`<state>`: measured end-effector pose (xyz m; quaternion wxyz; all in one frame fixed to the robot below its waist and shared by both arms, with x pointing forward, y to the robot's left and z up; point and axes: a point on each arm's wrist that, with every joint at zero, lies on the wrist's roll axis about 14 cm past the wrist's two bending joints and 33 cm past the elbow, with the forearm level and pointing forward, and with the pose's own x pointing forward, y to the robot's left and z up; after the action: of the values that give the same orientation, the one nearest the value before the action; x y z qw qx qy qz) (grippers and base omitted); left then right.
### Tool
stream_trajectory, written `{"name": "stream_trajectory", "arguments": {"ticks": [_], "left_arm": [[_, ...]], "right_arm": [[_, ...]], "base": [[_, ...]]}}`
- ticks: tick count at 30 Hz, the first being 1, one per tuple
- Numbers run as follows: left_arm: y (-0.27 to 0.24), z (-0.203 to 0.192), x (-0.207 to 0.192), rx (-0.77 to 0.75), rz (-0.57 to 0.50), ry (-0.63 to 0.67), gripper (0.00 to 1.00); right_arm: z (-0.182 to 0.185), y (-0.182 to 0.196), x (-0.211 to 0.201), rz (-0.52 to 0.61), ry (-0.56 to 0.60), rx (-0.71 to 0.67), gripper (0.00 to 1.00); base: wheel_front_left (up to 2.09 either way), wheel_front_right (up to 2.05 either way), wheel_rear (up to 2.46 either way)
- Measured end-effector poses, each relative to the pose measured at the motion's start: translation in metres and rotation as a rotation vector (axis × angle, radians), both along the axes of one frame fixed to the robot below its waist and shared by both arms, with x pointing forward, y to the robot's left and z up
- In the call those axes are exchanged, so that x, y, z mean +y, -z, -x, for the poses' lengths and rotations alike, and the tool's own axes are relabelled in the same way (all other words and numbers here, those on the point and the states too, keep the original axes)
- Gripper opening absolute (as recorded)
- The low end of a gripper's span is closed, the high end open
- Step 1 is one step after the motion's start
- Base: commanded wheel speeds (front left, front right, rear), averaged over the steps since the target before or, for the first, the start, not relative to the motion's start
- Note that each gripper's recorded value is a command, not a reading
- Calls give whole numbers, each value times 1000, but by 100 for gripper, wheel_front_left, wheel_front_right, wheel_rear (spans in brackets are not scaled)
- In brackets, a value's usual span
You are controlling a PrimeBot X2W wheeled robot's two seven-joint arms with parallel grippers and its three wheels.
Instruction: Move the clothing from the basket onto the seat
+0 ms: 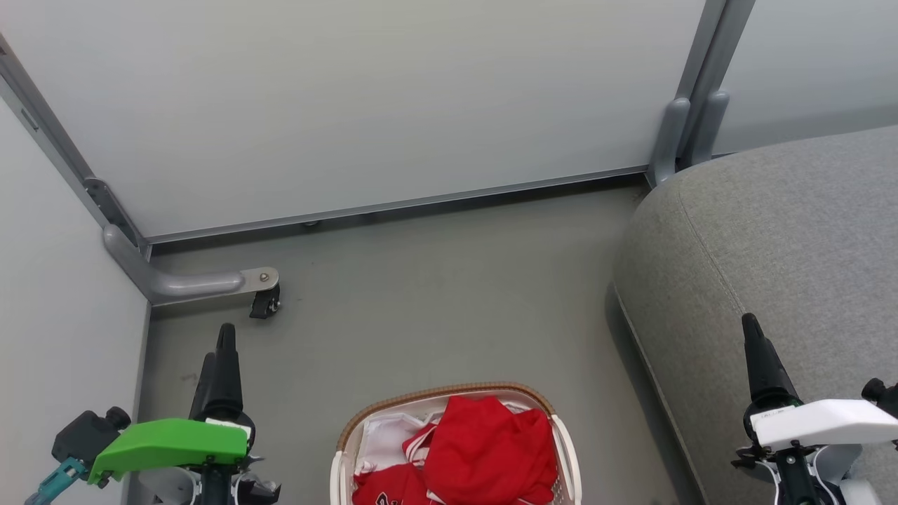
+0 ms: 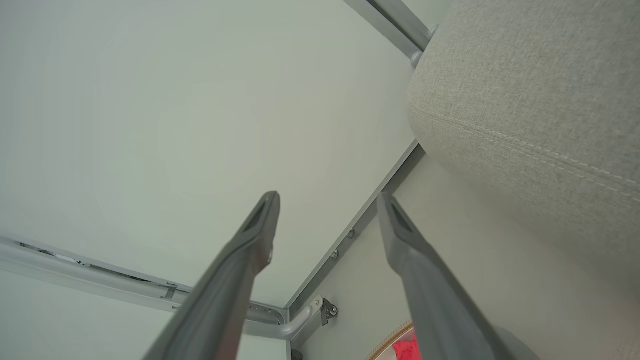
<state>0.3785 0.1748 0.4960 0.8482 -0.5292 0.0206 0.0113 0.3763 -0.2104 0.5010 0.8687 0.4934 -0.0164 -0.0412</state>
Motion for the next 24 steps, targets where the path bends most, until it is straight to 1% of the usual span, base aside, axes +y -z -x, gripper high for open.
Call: {"name": "stream_trajectory", "arguments": {"ticks": [5, 12, 24], "left_arm": [[-2, 0, -5, -3, -107, 12, 100], [-1, 1, -11, -6, -230, 27, 100], [4, 5, -13, 0, -401, 28, 100]], "right_arm": [[0, -3, 2, 107, -7, -6, 100], [2, -3, 6, 234, -20, -2, 100], [2, -6, 12, 416, -39, -15, 100]], "base": [[0, 0, 0], [0, 0, 0], [0, 0, 0]]}}
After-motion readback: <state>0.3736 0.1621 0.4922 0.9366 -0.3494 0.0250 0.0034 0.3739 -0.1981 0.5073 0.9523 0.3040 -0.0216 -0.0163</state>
